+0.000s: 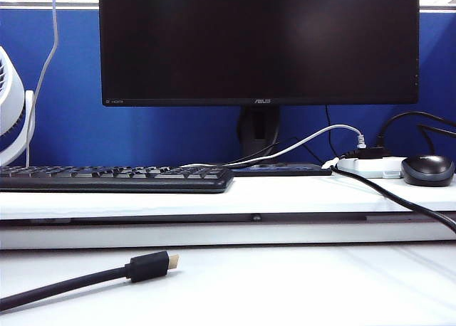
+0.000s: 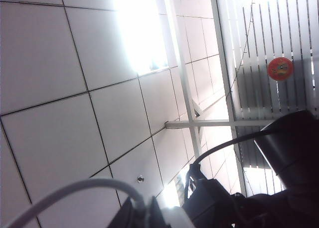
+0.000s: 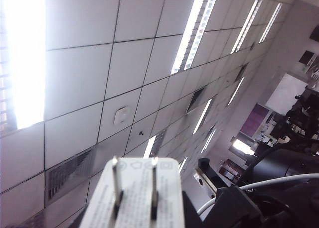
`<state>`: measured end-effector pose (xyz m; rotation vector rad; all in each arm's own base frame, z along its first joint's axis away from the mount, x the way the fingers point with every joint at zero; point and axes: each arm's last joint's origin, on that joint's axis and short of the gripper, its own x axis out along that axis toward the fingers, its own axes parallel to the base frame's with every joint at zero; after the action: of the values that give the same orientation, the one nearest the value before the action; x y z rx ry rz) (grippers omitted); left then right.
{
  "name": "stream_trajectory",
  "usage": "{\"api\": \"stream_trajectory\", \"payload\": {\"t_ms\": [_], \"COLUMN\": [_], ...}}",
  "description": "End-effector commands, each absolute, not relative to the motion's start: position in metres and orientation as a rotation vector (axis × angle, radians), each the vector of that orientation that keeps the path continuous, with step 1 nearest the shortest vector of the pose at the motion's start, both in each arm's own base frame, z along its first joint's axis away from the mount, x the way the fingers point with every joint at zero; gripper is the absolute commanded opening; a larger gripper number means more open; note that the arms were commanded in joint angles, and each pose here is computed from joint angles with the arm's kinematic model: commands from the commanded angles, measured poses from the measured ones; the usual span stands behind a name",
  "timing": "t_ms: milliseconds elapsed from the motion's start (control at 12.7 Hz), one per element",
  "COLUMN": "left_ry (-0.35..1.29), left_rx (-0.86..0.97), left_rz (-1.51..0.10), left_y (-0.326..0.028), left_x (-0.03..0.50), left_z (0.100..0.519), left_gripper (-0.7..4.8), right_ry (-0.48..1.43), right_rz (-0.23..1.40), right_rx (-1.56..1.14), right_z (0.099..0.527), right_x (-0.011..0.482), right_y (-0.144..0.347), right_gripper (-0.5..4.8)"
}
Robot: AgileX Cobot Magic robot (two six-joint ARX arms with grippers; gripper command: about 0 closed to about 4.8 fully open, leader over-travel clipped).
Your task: Pick up the Type-C charging cable and the charging base, insert one end of the Type-C charger into the corresponding slot on the base, and finally place the plugged-in charger back on the table.
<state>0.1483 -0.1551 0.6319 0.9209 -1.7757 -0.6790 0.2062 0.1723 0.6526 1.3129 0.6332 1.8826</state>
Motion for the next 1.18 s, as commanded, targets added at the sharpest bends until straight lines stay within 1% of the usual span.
{"api": "stream_trajectory", "payload": {"t_ms": [79,393,630,787,944,1180], "left_ry": [-1.75,-1.728,-1.729,-1.734,-1.767,-1.788], "left_rx": [0.912,0.88,0.88,0.885,0.894,0.915], "left_rz": [-0.638,-0.675,-0.67,-0.661,-0.62,-0.586], "left_y": [-0.1529,-0.1529,-0.1528,-0.1526,-0.1512,-0.1508], "left_x": [0.1483,0.1483,0.1482,0.1481,0.1464,0.1459], "left_z": [0.6337,0.6337,0.6339,0.6341,0.6356,0.636], "left_gripper": [-0.06,-0.06,-0.06,-0.06,-0.06,-0.06], "right_ry": [0.637,0.561,0.512,0.529,0.563,0.587], "right_rz": [1.941,2.0,2.022,2.018,2.001,1.963], "right_rx": [1.224,1.104,1.064,1.078,1.173,1.229], "right_z": [0.6575,0.6582,0.6588,0.6587,0.6593,0.6587], "right_x": [0.1946,0.1897,0.1877,0.188,0.1901,0.1934], "right_y": [0.1631,0.1608,0.1596,0.1598,0.1602,0.1619], "right_gripper": [-0.02,-0.02,-0.02,-0.02,-0.02,-0.02]}}
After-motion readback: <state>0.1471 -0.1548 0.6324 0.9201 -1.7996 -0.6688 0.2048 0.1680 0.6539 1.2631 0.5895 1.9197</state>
